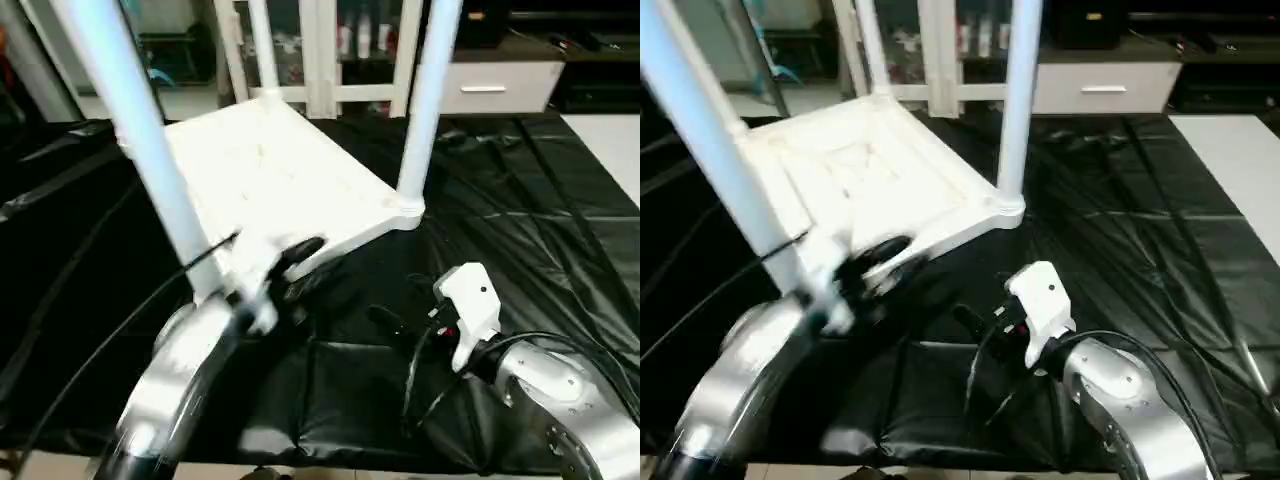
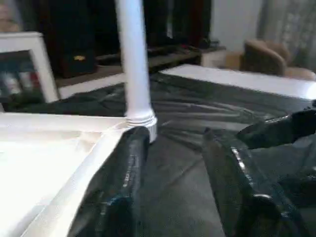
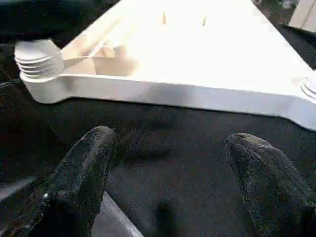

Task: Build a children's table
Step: Rotate leg to tighten, then rotate table base

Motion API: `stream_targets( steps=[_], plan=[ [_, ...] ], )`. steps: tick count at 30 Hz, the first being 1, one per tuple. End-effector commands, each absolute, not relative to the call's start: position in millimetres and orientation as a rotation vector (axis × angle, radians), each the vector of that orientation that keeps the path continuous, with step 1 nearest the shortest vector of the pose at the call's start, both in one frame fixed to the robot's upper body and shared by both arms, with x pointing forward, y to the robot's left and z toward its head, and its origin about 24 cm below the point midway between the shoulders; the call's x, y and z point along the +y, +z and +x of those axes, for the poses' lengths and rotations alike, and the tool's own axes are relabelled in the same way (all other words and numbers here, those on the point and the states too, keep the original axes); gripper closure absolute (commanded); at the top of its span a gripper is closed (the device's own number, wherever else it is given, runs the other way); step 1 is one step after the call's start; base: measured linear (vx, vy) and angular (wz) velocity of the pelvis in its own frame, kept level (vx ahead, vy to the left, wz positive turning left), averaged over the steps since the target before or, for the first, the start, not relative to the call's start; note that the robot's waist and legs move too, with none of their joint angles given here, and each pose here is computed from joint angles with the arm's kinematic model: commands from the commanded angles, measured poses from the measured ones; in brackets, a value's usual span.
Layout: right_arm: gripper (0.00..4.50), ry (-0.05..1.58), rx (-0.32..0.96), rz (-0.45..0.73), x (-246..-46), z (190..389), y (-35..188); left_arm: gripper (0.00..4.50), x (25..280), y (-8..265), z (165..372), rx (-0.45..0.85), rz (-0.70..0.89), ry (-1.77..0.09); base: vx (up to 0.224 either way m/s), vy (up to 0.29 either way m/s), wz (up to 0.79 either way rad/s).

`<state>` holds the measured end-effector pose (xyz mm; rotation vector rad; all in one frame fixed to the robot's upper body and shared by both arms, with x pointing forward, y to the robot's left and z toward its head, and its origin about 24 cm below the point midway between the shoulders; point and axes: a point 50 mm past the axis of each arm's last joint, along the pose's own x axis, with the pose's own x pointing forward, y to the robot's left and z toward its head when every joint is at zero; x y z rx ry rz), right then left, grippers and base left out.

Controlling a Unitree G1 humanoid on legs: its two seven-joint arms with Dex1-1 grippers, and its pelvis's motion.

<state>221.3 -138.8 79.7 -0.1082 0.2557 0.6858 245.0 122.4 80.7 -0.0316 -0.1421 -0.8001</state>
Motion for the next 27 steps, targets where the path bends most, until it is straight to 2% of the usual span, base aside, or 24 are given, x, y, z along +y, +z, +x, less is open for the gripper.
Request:
stream_targets(
  steps=[1, 2, 3, 4, 6, 8, 11, 13, 17, 18, 19, 22, 27],
  plan=[
    [0.63, 0.692, 0.243, -0.104, -137.3, 222.4, 80, 2.14, 135, 92, 235, -0.223, -0.004, -0.748, 0.000, 0.000, 0.00],
    [0.63, 0.693, 0.242, -0.102, -137.0, 222.5, 79, 2.14, 139, 92, 231, -0.230, -0.001, -0.726, 0.000, 0.000, 0.00],
    [0.63, 0.694, 0.242, -0.100, -137.0, 222.5, 79, 1.94, 140, 92, 230, -0.233, -0.002, -0.720, 0.000, 0.000, 0.00],
    [0.63, 0.700, 0.241, -0.085, -137.1, 222.9, 79, 1.94, 150, 95, 219, -0.273, 0.011, -0.640, 0.000, 0.000, 0.00],
    [0.63, 0.701, 0.241, -0.085, -137.4, 223.2, 79, 1.92, 156, 97, 214, -0.302, 0.029, -0.586, 0.000, 0.000, 0.00],
    [0.63, 0.705, 0.244, -0.095, -138.0, 223.7, 77, 1.61, 170, 100, 203, -0.344, 0.036, -0.459, 0.000, 0.000, 0.00],
    [0.63, 0.706, 0.246, -0.099, -138.3, 223.9, 76, 1.52, 176, 101, 198, -0.358, 0.059, -0.403, 0.000, 0.000, 0.00],
    [0.63, 0.705, 0.248, -0.100, -138.5, 224.0, 75, 1.19, 181, 102, 192, -0.383, 0.070, -0.323, 0.000, 0.000, 0.00],
    [0.63, 0.702, 0.248, -0.100, -138.9, 224.2, 74, 0.99, 186, 100, 176, -0.389, 0.091, -0.241, 0.000, 0.000, 0.00],
    [0.63, 0.700, 0.248, -0.098, -139.1, 224.2, 74, 0.69, 188, 99, 173, -0.389, 0.084, -0.196, 0.000, 0.000, 0.00],
    [0.63, 0.699, 0.247, -0.098, -139.5, 224.3, 73, 0.69, 191, 98, 172, -0.395, 0.077, -0.146, 0.000, 0.000, 0.00],
    [0.63, 0.699, 0.245, -0.097, -139.1, 224.4, 73, 0.39, 199, 98, 175, -0.406, 0.057, -0.062, 0.000, 0.000, 0.00],
    [0.63, 0.718, 0.248, -0.102, -137.8, 224.7, 73, 0.06, 195, 92, 195, -0.360, -0.036, -0.151, 0.000, 0.000, 0.00]
  ],
)
